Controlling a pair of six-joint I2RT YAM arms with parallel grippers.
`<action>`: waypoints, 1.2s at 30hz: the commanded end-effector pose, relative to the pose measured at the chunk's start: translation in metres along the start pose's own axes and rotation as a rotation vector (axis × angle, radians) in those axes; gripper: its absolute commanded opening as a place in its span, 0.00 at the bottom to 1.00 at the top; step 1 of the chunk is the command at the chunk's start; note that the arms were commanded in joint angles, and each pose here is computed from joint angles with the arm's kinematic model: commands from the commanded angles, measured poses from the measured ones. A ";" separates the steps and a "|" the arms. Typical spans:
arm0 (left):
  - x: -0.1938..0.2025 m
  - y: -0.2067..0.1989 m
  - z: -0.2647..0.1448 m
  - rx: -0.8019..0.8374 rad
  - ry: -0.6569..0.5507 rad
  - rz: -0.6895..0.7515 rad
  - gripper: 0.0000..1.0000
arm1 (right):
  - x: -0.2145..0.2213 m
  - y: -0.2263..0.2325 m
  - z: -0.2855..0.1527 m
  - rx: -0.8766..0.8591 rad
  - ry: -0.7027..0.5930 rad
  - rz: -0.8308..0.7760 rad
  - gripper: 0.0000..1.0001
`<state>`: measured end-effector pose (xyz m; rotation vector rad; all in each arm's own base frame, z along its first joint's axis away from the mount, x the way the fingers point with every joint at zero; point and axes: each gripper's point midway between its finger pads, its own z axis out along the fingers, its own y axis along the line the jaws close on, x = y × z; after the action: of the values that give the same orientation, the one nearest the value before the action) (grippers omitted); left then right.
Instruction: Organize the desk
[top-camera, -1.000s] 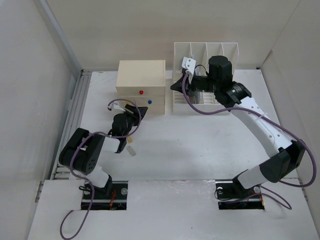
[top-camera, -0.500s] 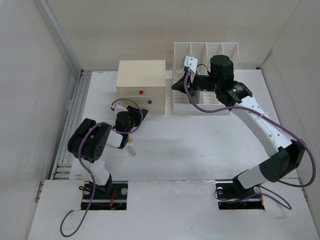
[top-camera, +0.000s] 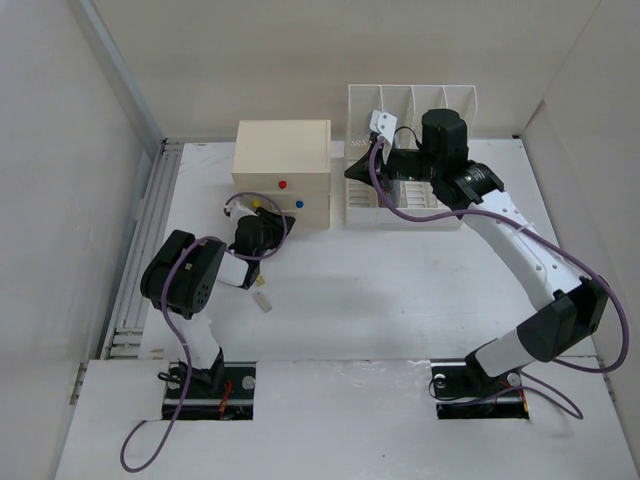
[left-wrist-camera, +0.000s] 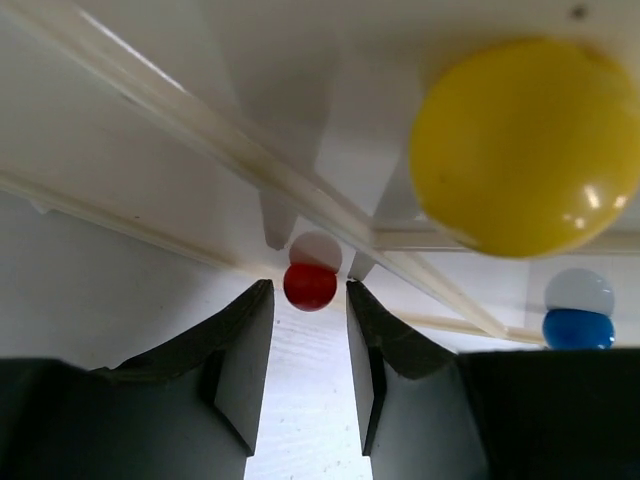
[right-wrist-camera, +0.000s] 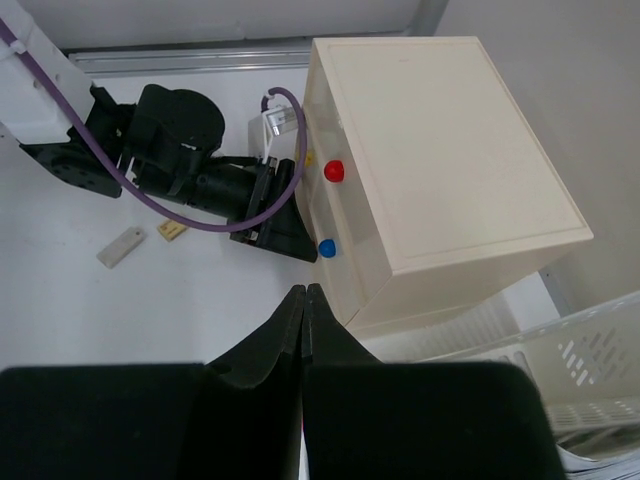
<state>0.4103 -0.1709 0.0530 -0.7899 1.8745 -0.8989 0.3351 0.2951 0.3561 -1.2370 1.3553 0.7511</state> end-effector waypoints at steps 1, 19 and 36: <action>-0.021 -0.013 0.010 0.017 -0.072 0.018 0.32 | -0.006 0.001 0.001 -0.021 -0.037 -0.013 0.01; 0.019 0.007 -0.059 0.059 -0.012 -0.007 0.07 | 0.001 0.006 0.007 -0.066 -0.028 0.014 0.01; 0.030 -0.021 -0.105 0.137 0.031 0.012 0.78 | 0.015 -0.002 0.008 -0.019 0.020 0.027 0.48</action>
<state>0.3146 -0.1723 0.0728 -0.7333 1.8538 -0.9770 0.3366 0.3012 0.3362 -1.2549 1.3985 0.8087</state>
